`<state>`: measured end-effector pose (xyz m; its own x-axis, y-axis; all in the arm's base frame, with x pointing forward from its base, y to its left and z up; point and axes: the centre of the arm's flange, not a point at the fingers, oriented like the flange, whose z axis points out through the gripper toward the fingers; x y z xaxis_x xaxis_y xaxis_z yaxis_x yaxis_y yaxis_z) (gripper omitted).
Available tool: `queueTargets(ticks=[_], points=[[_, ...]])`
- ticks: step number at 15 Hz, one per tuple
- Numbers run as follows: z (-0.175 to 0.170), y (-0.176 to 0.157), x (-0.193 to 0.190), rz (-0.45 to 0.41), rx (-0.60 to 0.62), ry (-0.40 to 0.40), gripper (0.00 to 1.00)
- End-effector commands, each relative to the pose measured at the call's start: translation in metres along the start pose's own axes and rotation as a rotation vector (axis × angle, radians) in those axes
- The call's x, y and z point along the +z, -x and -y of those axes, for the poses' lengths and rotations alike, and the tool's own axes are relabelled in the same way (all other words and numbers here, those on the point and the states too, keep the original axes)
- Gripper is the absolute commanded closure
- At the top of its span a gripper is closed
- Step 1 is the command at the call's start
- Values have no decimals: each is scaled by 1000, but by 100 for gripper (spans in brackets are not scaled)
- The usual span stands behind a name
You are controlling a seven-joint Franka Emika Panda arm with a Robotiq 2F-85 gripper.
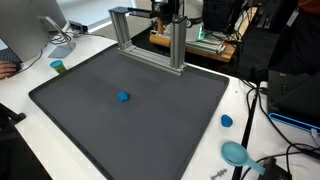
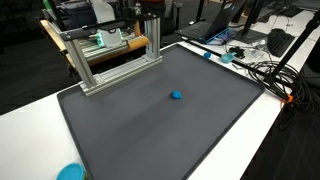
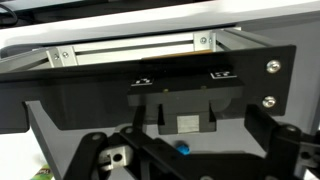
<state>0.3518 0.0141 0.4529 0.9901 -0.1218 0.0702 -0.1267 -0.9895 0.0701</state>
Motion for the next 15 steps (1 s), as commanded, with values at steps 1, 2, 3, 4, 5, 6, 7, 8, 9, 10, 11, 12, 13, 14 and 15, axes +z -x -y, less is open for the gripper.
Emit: queueTargets(ticks=[1, 2, 3, 4, 5, 6, 7, 8, 9, 10, 11, 12, 13, 14, 15], points=[[0, 0, 0, 0, 0, 0, 0], [0, 0, 0, 0, 0, 0, 0], [0, -1, 1, -6, 18, 6, 0], [0, -2, 1, -9, 21, 2, 0], [-1, -2, 2, -14, 25, -1, 0], [-2, -3, 3, -11, 31, -4, 0], [-2, -3, 4, -10, 32, -12, 0], [-3, -4, 5, -14, 32, -23, 0], [-3, -4, 5, -13, 33, -28, 0], [-4, -4, 5, -9, 31, -32, 0], [-5, -4, 6, -12, 24, -40, 0], [-5, -4, 6, -13, 18, -44, 0], [-5, -4, 7, -7, 17, -48, 0], [-5, -4, 7, -2, 18, -50, 0], [-6, -3, 8, 1, 17, -52, 1]])
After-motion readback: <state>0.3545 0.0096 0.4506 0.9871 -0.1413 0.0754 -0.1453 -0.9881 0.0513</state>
